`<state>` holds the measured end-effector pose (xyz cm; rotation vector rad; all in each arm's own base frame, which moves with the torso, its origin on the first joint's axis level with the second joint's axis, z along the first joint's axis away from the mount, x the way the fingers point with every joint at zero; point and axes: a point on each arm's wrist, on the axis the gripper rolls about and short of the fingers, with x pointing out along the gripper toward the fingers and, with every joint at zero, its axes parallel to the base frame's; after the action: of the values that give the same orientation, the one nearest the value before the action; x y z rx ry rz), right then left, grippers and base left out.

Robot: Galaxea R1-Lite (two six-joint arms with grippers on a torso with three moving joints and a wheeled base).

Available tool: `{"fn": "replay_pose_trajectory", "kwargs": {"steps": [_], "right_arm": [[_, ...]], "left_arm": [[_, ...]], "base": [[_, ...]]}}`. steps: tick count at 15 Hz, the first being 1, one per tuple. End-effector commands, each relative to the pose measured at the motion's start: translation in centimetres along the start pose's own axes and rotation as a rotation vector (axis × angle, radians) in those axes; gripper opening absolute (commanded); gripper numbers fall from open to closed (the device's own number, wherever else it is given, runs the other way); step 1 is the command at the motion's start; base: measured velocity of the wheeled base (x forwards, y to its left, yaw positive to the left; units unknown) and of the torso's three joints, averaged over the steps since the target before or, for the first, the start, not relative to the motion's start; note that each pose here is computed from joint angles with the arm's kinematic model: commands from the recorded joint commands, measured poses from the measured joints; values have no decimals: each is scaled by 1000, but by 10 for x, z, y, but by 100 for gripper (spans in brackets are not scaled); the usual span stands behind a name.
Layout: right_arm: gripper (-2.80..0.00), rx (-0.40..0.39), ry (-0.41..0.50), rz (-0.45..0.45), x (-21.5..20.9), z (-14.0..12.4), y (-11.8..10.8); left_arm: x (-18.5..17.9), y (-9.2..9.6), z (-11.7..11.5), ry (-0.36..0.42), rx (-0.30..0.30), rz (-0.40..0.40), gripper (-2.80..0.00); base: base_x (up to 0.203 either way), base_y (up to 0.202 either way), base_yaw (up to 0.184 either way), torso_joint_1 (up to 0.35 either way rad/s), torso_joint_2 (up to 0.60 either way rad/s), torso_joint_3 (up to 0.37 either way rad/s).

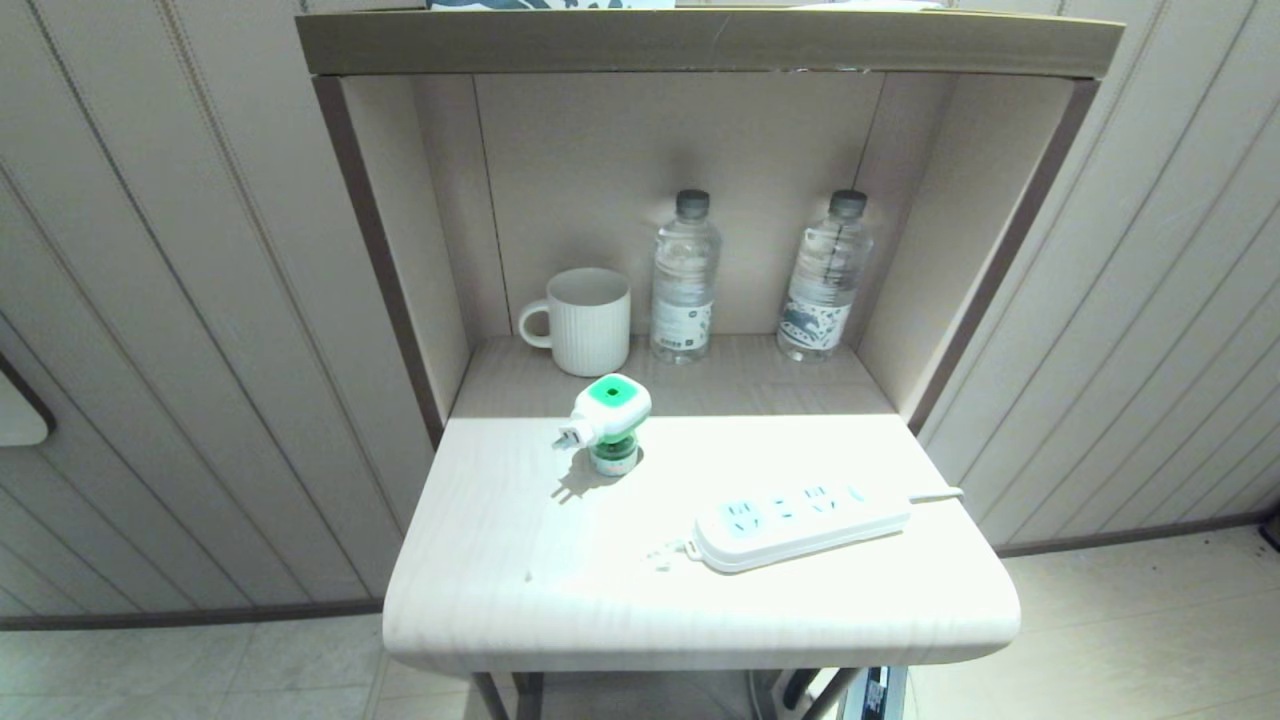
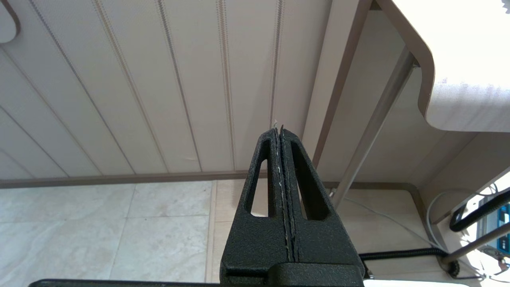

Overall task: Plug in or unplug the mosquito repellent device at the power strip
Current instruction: Pick up the mosquito repellent liquid

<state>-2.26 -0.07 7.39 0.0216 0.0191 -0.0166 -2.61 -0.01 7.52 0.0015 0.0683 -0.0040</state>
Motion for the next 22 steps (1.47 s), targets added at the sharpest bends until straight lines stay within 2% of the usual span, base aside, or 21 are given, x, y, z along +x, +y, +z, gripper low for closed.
{"fn": "replay_pose_trajectory", "kwargs": {"steps": [1, 5, 7, 8, 11, 13, 17, 20, 22], "right_arm": [[-280, -1, 4, 1, 0, 0, 0], [-280, -9, 1, 3, 0, 0, 0], [-280, -15, -48, 11, -5, 16, 0], [-280, -12, -91, 19, -12, 32, 1], [-280, -2, -118, 92, -39, 91, 3], [-280, 35, -59, 127, -31, 137, 5], [-280, 97, 5, 199, 17, 232, 9], [-280, 127, 39, 290, 61, 290, 16], [-280, 156, 145, 394, 93, 317, 27]], "left_arm": [[0, 0, 0, 1, 0, 1, -280], [0, 0, 0, 2, 0, 1, -280], [0, 0, 0, 2, 0, 1, -280], [0, 0, 0, 2, 0, 0, -280], [0, 0, 0, 2, 0, 1, -280], [0, 0, 0, 1, 0, 1, -280], [0, 0, 0, 1, 0, 0, -280], [0, 0, 0, 2, 0, -1, -280], [0, 0, 0, 2, 0, 1, -280]], "base": [[0, 0, 0, 0, 0, 0], [0, 0, 0, 0, 0, 0], [0, 0, 0, 0, 0, 0], [0, 0, 0, 0, 0, 0], [0, 0, 0, 0, 0, 0], [0, 0, 0, 0, 0, 0], [0, 0, 0, 0, 0, 0], [0, 0, 0, 0, 0, 0], [0, 0, 0, 0, 0, 0]]}}
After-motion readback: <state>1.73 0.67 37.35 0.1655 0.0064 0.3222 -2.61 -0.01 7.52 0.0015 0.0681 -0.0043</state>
